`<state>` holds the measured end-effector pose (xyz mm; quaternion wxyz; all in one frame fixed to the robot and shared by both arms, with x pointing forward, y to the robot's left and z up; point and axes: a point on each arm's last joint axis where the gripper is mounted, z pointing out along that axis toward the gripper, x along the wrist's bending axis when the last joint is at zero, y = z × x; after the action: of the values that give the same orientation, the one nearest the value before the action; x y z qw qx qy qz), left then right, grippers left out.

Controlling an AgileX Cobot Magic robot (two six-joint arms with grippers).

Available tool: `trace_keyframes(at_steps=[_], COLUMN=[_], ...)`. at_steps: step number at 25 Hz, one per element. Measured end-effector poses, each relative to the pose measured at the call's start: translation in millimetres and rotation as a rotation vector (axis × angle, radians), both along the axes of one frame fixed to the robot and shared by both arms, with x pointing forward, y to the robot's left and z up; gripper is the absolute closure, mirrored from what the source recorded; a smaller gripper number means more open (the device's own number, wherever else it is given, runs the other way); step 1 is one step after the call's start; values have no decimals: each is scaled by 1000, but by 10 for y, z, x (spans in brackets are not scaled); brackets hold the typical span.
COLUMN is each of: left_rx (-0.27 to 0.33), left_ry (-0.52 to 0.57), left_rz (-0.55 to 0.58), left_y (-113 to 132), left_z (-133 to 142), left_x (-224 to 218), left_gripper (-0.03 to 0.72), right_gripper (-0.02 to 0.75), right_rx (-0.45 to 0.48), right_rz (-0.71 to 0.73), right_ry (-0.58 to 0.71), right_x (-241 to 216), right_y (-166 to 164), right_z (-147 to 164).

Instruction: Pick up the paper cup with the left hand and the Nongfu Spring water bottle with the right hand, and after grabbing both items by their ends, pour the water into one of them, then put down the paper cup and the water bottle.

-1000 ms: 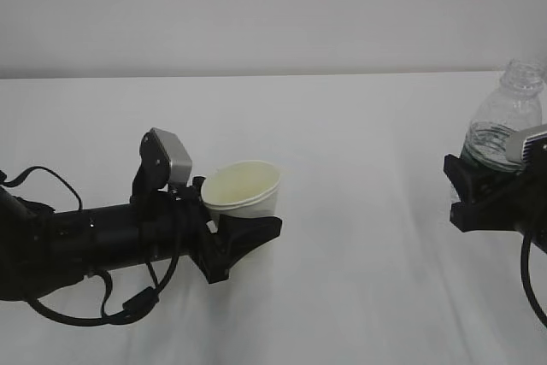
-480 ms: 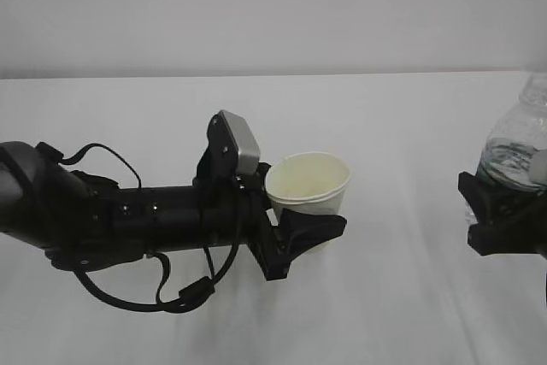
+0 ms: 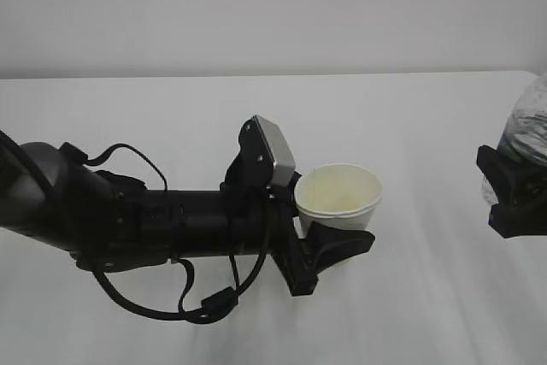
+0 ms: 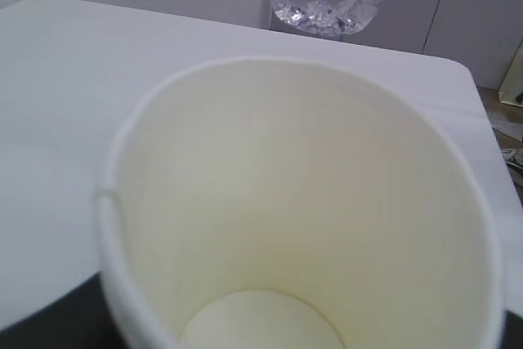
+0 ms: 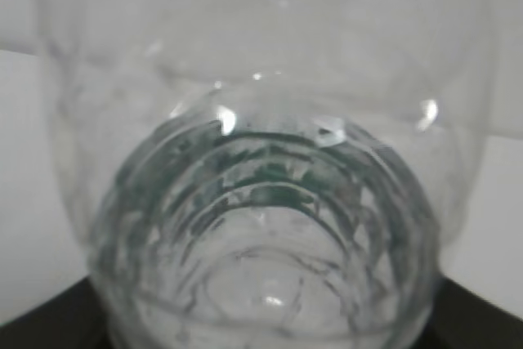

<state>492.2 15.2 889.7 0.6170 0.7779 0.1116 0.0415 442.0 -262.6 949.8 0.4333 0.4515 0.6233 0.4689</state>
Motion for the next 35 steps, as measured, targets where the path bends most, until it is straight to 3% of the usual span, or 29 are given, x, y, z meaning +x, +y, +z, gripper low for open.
trace_keyframes(at_steps=[12,35], left_rx=[3,7], left_ry=[2,1], left_rz=[-84,-132], left_y=[-179,-250], left_z=[-2,3], left_x=[-223,-315], left_gripper=[225,225], right_gripper=[283,284], right_rx=[-74,-323], right_rz=[25,112], right_ry=[98,51], right_x=[-72,-36], right_y=[-2,25], right_z=[147,184])
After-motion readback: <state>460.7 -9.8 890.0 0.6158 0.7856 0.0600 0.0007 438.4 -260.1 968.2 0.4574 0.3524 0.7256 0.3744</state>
